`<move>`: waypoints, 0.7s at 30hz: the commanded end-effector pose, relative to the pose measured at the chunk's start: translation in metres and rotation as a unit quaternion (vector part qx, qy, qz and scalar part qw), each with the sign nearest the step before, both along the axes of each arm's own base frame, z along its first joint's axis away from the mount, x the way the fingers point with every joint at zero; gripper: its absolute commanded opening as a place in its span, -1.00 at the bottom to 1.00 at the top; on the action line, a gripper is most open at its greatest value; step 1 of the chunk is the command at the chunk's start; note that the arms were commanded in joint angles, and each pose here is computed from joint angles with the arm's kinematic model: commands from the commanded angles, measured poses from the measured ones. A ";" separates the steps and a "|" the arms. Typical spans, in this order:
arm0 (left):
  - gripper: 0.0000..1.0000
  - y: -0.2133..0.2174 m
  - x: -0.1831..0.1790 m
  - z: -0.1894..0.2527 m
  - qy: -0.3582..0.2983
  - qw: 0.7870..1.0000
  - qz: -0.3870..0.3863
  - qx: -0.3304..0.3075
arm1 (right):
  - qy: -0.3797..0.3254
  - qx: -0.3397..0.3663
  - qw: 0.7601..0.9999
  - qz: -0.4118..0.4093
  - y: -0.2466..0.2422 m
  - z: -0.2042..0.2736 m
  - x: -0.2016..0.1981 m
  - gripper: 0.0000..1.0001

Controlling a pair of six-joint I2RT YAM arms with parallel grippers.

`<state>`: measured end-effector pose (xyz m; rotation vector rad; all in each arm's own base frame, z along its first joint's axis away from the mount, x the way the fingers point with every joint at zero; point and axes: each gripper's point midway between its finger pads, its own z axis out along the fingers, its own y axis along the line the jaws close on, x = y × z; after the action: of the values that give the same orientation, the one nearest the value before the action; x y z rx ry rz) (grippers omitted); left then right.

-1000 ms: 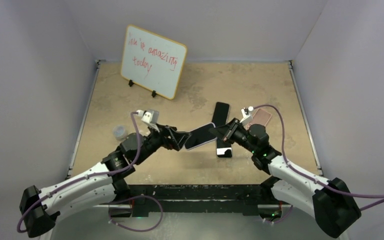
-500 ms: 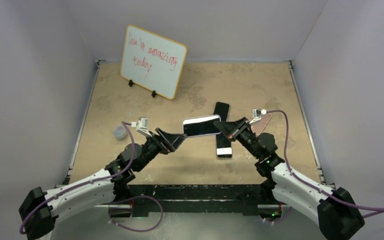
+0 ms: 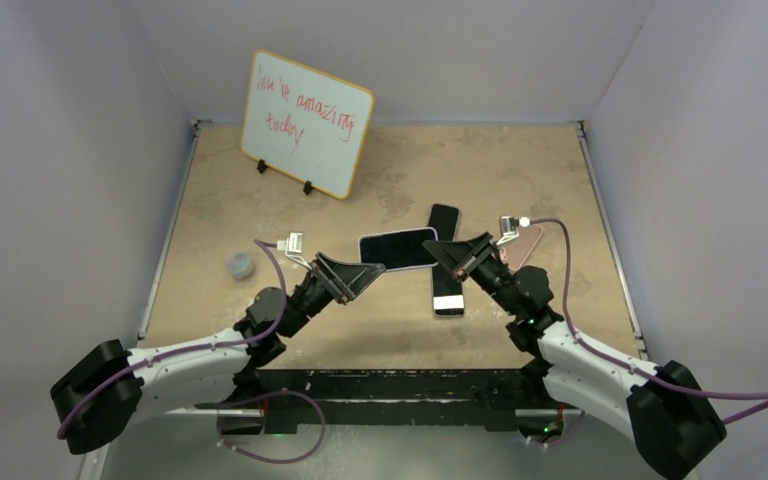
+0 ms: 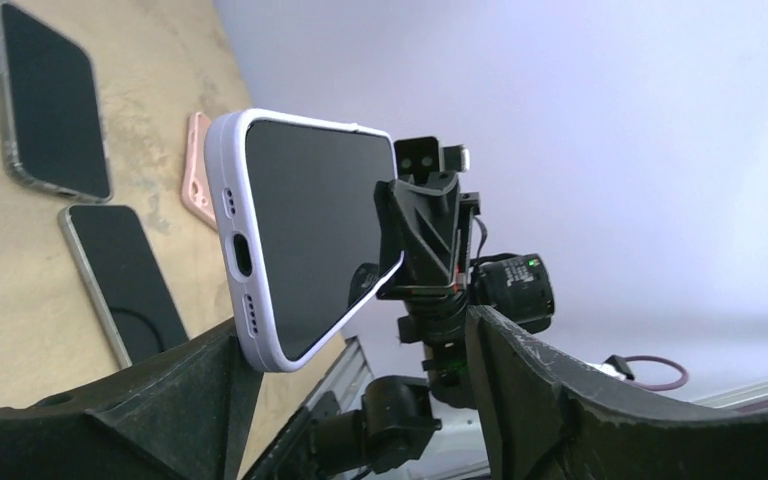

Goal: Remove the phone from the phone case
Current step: Adjust the phone.

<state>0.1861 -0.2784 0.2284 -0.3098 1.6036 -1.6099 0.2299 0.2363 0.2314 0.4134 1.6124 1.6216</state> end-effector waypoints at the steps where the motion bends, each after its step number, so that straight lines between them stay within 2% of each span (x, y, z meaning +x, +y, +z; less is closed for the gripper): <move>1: 0.43 0.006 0.000 0.034 -0.030 0.998 0.009 -0.059 | -0.064 0.061 0.996 0.021 0.000 0.047 -0.013 -1.00; 11: 0.06 0.000 0.004 0.042 -0.041 0.996 0.006 -0.080 | -0.069 0.094 0.992 0.057 0.005 0.056 -0.024 -1.00; 17: -0.49 -0.001 0.001 0.053 -0.058 0.993 -0.003 -0.106 | -0.074 0.071 0.992 0.071 0.012 0.052 -0.025 -1.00; 21: -1.00 0.007 0.000 0.052 -0.054 0.992 0.006 -0.112 | -0.067 0.023 0.994 0.086 0.017 0.031 -0.030 -1.00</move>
<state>0.1922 -0.2837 0.2458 -0.3464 1.4937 -1.6957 0.2152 0.2485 0.2467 0.3276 1.5734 1.7522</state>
